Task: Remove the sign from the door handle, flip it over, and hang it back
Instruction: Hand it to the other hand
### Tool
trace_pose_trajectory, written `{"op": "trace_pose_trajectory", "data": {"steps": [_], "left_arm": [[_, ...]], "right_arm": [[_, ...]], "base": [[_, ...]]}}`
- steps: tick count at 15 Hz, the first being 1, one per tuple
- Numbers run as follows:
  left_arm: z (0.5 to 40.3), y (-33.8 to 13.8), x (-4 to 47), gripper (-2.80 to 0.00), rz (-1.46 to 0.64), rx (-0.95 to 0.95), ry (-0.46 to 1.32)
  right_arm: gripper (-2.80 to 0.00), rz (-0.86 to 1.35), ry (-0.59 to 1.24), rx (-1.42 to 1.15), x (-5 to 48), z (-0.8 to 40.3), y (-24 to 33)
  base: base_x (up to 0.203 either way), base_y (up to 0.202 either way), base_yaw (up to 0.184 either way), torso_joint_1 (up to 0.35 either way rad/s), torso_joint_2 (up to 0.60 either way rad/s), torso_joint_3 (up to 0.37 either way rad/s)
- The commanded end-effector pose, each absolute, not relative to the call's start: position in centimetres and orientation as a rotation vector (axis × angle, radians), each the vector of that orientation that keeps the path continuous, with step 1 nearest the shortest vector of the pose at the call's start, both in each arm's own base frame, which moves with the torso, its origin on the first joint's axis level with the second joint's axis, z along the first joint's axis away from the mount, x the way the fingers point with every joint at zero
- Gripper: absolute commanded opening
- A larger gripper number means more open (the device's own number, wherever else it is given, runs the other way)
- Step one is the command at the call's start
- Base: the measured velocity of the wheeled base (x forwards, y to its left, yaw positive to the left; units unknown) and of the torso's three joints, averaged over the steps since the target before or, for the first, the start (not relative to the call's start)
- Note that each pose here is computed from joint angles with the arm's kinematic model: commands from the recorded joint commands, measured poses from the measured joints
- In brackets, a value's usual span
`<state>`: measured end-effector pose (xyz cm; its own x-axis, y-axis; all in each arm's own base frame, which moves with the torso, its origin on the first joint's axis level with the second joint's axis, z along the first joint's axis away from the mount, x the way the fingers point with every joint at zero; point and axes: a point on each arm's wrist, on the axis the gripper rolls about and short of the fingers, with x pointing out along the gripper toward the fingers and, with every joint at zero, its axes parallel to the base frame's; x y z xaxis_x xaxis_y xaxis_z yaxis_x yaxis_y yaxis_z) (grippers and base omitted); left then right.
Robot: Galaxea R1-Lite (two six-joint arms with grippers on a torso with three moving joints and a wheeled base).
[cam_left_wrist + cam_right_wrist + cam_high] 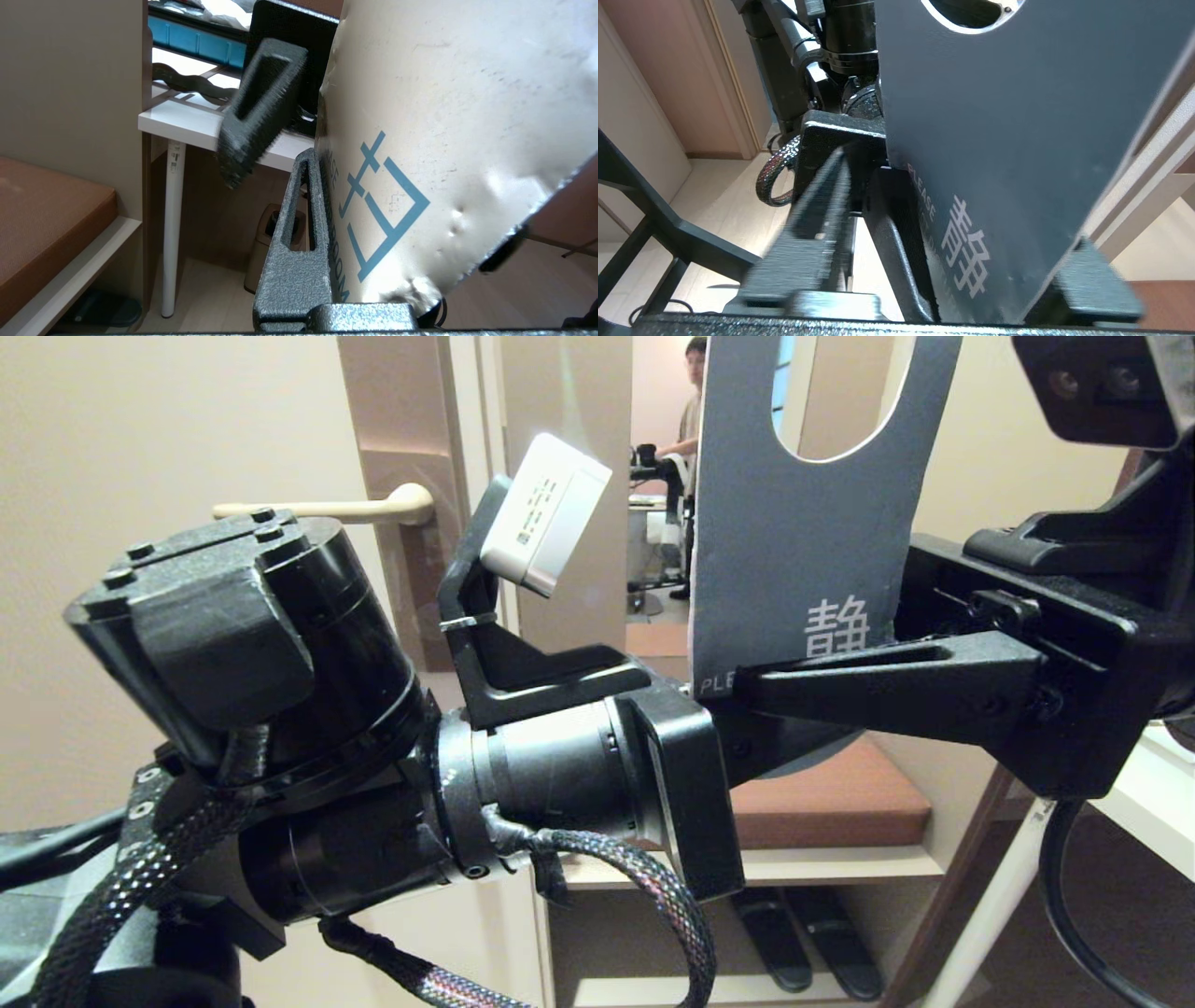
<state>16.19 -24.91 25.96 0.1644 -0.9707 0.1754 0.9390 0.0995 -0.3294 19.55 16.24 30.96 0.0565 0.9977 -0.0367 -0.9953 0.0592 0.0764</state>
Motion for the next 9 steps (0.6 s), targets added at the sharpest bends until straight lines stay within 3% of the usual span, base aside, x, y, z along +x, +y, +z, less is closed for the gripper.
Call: {"op": "trace_pose_trajectory", "data": {"steps": [1,9], "left_arm": [[25.9,-24.9,16.1,-2.8,-1.419,-0.408,0.097],[25.2,-21.6,15.5,-2.8,-1.365,-0.401,0.114]], "right_arm": [[0.0,1.517,0.08,0.032,19.4,31.1,16.2],[0.0,1.47,0.078,0.035,18.7,30.9,14.3]], "base": [[0.0,0.0,0.0,0.0,0.0,0.0],[0.0,0.0,0.0,0.0,0.0,0.0]]}}
